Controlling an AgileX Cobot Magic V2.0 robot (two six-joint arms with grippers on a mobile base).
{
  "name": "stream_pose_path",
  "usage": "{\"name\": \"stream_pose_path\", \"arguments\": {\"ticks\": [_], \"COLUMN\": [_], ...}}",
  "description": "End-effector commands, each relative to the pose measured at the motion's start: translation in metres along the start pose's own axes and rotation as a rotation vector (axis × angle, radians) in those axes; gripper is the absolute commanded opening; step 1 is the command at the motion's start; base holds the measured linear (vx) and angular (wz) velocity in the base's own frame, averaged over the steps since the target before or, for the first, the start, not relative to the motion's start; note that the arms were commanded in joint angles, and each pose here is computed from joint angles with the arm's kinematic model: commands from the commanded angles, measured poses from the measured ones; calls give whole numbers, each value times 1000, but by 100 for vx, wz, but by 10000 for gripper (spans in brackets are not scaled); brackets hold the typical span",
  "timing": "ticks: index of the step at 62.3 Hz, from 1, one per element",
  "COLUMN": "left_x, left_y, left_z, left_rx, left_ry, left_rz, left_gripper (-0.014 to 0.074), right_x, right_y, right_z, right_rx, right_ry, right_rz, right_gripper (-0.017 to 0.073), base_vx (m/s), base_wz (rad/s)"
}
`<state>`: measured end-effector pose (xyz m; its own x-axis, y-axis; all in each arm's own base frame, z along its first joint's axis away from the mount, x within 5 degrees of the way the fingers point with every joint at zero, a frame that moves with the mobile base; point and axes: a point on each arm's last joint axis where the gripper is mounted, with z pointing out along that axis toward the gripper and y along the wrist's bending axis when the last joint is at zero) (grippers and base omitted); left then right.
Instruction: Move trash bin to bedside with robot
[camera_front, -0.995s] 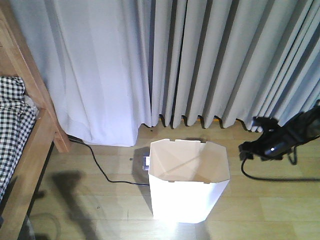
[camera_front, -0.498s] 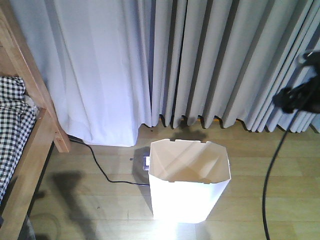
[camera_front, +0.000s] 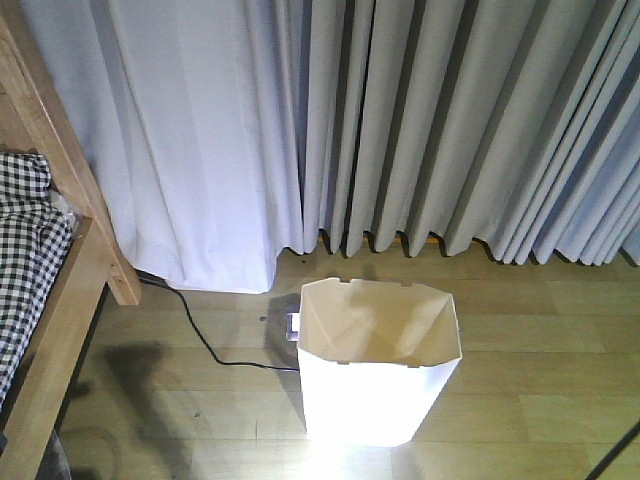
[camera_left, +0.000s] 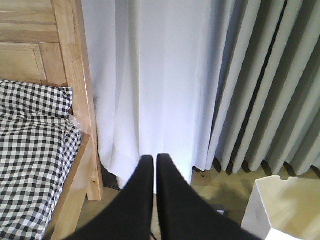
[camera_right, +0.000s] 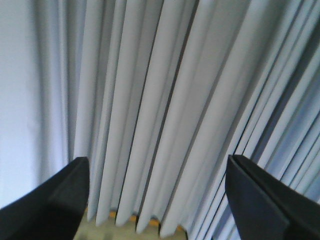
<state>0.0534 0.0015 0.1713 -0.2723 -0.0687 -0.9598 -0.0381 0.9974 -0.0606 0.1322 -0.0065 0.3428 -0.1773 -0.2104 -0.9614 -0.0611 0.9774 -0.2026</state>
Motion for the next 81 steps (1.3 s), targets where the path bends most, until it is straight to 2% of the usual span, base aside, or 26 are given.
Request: {"name": "stream_pose_path", "arguments": {"ticks": [1,8,16,25,28,38,52,62,68,73,81], "left_x": [-5,-5,-5,-5,-5,-5,-5,-5,-5,-5,-5], "left_y": [-1,-1,-1,-1,-1,-1,-1,-1,-1,-1,-1], "left_z": [1,1,1,1,1,1,1,1,1,1,1], "left_rx": [7,7,7,7,7,7,7,7,7,7,7], "left_ry": [-61,-61,-61,-61,-61,-61,-61,-61,-61,-61,-61], "left_rz": [-6,-6,-6,-6,-6,-6,-6,-6,-6,-6,-6], "left_gripper": [-6,-6,-6,-6,-6,-6,-6,-6,-6,-6,-6], "right_x": [1,21,39,57,60,58,56,56,56,56,56], "right_y": [2,12,19,25,26,27,28,25,22,20,20], "right_z": [-14,-26,-41,-49,-50,-51,-52,-52,-52,-52,-52], "right_rx": [52,28,27,14,8,-30,-55,-24,16,45,48], "right_ry": [-105,-135,-207,-230,-237,-266,-285,-296,-302,-305,-304], "right_rz": [34,67,177,243,274,436,554,560,492,428,407], "right_gripper": [547,547,547,547,547,547,547,545,486,344,34], "base_vx": [0,0,0,0,0,0,0,0,0,0,0], "base_wz": [0,0,0,0,0,0,0,0,0,0,0]}}
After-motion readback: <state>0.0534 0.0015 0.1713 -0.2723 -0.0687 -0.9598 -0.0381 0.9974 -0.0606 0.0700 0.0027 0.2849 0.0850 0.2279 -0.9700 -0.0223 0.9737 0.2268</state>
